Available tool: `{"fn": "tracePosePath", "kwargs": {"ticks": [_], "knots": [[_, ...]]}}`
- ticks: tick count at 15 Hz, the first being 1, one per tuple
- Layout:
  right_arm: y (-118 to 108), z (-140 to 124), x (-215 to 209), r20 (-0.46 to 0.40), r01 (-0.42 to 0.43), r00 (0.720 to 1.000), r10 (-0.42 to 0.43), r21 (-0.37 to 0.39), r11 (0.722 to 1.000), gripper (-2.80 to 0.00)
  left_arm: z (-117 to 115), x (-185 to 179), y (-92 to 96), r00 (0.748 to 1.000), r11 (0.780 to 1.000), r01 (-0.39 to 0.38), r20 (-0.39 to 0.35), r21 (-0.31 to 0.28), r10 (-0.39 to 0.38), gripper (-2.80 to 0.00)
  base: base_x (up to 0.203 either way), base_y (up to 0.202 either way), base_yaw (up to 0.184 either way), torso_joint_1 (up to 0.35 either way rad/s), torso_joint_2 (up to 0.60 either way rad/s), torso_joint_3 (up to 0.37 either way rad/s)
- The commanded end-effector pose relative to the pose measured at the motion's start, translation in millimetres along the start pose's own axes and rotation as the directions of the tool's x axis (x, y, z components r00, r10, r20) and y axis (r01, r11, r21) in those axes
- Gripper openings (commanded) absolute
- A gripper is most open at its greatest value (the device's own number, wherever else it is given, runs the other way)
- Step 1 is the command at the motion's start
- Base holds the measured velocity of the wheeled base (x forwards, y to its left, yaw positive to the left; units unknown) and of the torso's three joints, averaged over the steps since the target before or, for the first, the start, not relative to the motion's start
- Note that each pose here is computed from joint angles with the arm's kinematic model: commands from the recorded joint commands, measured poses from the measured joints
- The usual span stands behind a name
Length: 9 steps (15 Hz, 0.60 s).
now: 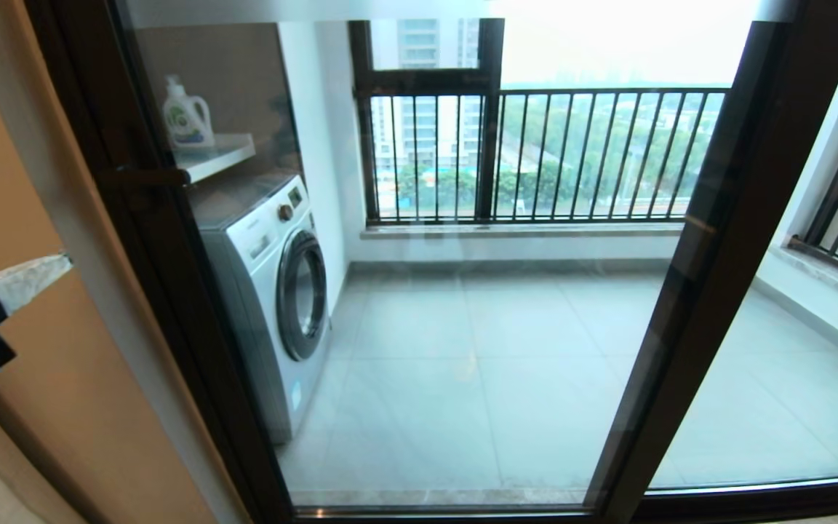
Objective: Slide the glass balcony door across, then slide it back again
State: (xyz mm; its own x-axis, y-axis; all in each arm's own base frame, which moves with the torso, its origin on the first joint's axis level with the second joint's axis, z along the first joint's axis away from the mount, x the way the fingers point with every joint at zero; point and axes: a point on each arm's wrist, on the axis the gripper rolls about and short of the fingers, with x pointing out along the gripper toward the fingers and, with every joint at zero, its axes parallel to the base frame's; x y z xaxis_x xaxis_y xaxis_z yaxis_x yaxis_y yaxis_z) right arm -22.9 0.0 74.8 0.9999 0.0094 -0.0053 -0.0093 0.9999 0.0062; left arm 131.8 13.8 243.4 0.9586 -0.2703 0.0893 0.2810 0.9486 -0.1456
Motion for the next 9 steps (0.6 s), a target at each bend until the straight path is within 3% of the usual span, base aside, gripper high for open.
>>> {"fn": "tracePosePath", "kwargs": {"ticks": [1,5,8,9], "knots": [[0.0,0.1,0.0,-0.001,-0.001,1.0,0.001,0.0,1.0,-2.8,11.9,-71.1,-38.3,0.995,0.998,0.06,0.085,0.022,-0.062,-2.8,0.0,0.0,0.0,0.0,0.0,0.0],[0.0,0.0,0.1,-0.001,0.0,1.0,0.0,0.0,1.0,-2.8,2.4,-132.4,-70.3,0.965,0.965,0.262,0.022,-0.011,-0.261,-2.8,0.0,0.0,0.0,0.0,0.0,0.0],[0.0,-0.1,0.1,-0.002,-0.001,1.0,0.001,0.0,1.0,-2.8,0.5,-154.9,-74.1,0.907,0.906,0.42,-0.023,-0.05,-0.421,-2.8,0.0,0.0,0.0,0.0,0.0,0.0],[0.0,0.0,0.1,-0.001,-0.001,1.0,0.001,0.0,1.0,-2.8,6.3,-162.9,-75.1,0.899,0.899,0.435,-0.028,-0.054,-0.436,-2.8,0.0,0.0,0.0,0.0,0.0,0.0]]}}
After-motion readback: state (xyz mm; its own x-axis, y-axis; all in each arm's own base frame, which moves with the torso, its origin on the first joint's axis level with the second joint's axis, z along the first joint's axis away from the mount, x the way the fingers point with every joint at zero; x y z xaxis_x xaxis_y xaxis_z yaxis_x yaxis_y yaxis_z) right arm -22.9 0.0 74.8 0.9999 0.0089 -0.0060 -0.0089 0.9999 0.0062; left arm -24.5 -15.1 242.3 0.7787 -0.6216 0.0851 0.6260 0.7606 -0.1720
